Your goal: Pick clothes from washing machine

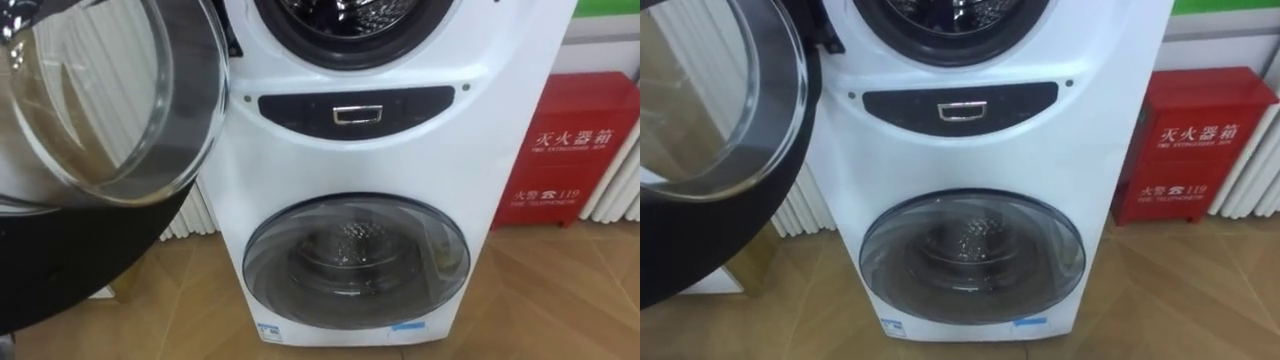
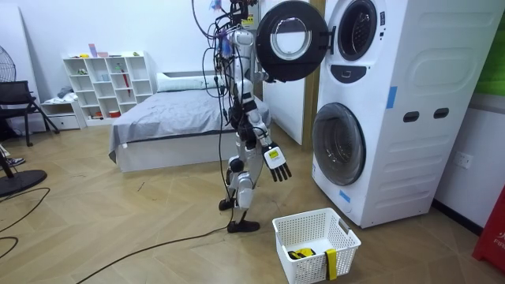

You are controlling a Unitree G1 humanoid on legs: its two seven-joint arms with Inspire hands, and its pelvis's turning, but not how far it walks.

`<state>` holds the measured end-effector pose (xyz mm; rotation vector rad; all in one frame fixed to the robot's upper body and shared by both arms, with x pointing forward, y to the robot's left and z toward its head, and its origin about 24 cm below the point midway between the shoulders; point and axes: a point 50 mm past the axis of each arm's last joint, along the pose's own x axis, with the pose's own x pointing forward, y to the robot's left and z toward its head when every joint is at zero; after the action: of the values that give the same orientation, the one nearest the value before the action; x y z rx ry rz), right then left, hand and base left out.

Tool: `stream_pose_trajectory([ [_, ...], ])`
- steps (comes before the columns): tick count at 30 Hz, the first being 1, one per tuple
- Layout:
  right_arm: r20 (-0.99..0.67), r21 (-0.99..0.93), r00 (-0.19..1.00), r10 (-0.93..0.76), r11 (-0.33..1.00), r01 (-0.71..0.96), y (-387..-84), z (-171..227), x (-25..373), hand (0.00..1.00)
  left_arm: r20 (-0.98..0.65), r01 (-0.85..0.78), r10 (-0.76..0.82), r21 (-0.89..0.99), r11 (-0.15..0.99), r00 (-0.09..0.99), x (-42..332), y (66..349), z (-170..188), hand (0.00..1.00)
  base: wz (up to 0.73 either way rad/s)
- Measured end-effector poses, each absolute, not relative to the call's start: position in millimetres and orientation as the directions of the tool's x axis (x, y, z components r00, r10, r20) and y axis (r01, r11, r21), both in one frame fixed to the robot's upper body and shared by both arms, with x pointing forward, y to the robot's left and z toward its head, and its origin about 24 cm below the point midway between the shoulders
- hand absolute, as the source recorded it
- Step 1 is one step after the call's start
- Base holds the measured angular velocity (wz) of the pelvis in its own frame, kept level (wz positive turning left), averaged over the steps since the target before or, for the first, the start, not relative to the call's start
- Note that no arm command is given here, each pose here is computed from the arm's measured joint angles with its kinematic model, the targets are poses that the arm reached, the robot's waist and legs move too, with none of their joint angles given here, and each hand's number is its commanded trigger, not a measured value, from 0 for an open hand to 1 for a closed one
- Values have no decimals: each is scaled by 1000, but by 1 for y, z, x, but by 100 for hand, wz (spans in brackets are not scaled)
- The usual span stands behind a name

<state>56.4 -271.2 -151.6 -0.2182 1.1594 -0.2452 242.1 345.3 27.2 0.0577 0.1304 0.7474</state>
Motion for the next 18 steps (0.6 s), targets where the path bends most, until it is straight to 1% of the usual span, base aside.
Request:
stream_pose_trajectory([
  [4, -873, -298, 384, -302, 952, 71, -271, -151, 57, 0, -60, -679, 684, 89, 729, 727, 245, 343, 37, 0, 8],
  [6, -871, -293, 391, -297, 953, 69, -270, -151, 58, 0, -16, -673, 679, 121, 730, 734, 248, 341, 45, 0, 17],
  [8, -872, -277, 403, -278, 959, 64, -268, -151, 59, 0, 60, -662, 661, 135, 737, 748, 252, 336, 62, 0, 28],
  [14, -888, -238, 395, -238, 970, 49, -265, -152, 57, 0, 207, -659, 629, 141, 739, 750, 257, 324, 97, 0, 27],
  [18, -898, -204, 393, -199, 979, 29, -262, -153, 58, 0, 272, -627, 581, 127, 769, 767, 260, 311, 115, 0, 23],
])
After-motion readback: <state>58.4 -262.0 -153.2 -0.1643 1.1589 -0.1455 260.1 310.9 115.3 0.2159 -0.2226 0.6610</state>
